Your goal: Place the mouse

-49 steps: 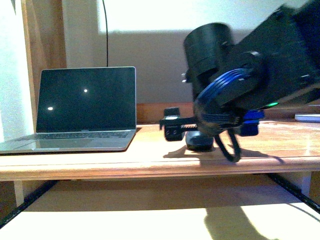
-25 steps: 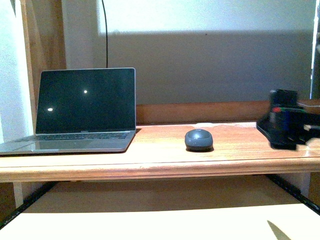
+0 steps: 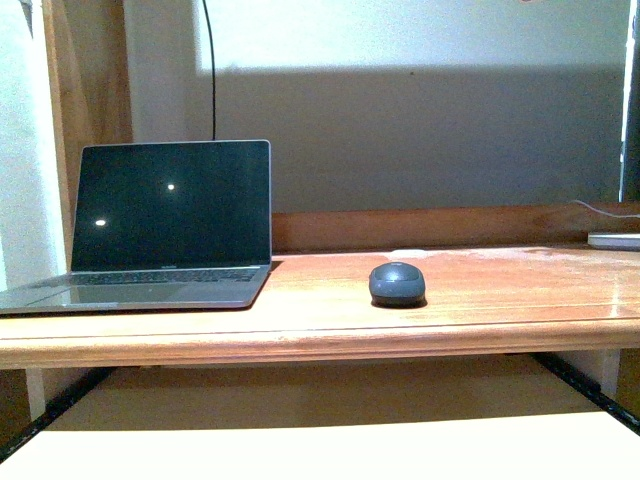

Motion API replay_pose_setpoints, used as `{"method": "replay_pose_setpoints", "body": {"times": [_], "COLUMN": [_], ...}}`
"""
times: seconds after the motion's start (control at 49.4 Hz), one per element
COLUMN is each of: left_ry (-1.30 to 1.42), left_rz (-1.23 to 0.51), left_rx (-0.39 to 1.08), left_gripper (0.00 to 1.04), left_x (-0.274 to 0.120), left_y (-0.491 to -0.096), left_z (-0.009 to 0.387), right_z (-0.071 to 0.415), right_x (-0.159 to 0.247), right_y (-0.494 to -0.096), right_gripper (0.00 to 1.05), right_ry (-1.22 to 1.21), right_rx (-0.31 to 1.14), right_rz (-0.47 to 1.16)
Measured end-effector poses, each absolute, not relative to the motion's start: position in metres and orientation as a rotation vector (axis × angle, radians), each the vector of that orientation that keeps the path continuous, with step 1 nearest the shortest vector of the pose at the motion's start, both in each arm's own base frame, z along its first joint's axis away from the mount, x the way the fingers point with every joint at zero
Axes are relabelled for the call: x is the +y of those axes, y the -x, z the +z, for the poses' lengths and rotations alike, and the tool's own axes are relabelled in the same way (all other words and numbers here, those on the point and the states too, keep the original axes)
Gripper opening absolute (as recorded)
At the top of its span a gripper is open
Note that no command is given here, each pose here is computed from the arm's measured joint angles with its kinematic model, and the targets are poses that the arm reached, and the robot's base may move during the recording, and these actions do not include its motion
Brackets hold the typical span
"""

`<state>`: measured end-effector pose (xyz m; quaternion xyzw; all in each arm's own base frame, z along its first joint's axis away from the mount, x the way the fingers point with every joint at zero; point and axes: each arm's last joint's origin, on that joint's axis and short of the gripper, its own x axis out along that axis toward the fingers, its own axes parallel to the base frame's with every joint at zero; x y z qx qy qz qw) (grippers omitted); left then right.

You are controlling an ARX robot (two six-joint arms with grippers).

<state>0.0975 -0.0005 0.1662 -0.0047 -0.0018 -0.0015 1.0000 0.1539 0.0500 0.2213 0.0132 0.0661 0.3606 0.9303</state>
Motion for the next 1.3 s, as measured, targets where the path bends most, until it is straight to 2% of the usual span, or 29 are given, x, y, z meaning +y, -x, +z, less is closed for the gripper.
{"method": "replay_pose_setpoints", "body": {"times": [0.425,0.689,0.83,1.013,1.296], "left_ry": [0.009,0.009,0.009,0.009,0.009], "left_rz": [-0.003,-0.003,-0.003,-0.003,-0.003], "left_rx": [-0.004,-0.004,-0.004,-0.004,-0.004], "left_gripper": [0.97,0.97,0.97,0.97,0.97], "left_x": [0.000,0.000,0.000,0.000,0.000], "left_y": [-0.097,-0.097,-0.097,-0.097,-0.097], "left_z": [0.166,0.166,0.166,0.166,0.166], "right_z": [0.178,0.173,0.162,0.153,0.152], "right_x": [0.066,0.048,0.033,0.025,0.035], "right_y": [-0.153,-0.154,-0.150,-0.151,-0.163], "right_gripper": [0.97,0.97,0.97,0.97,0.97], "right_ry": [0.124,0.106,0.088,0.105,0.149], "right_rx": [0.207,0.213,0.268,0.300,0.252], "right_rz": [0.861,0.960,0.997,0.973,0.925]}}
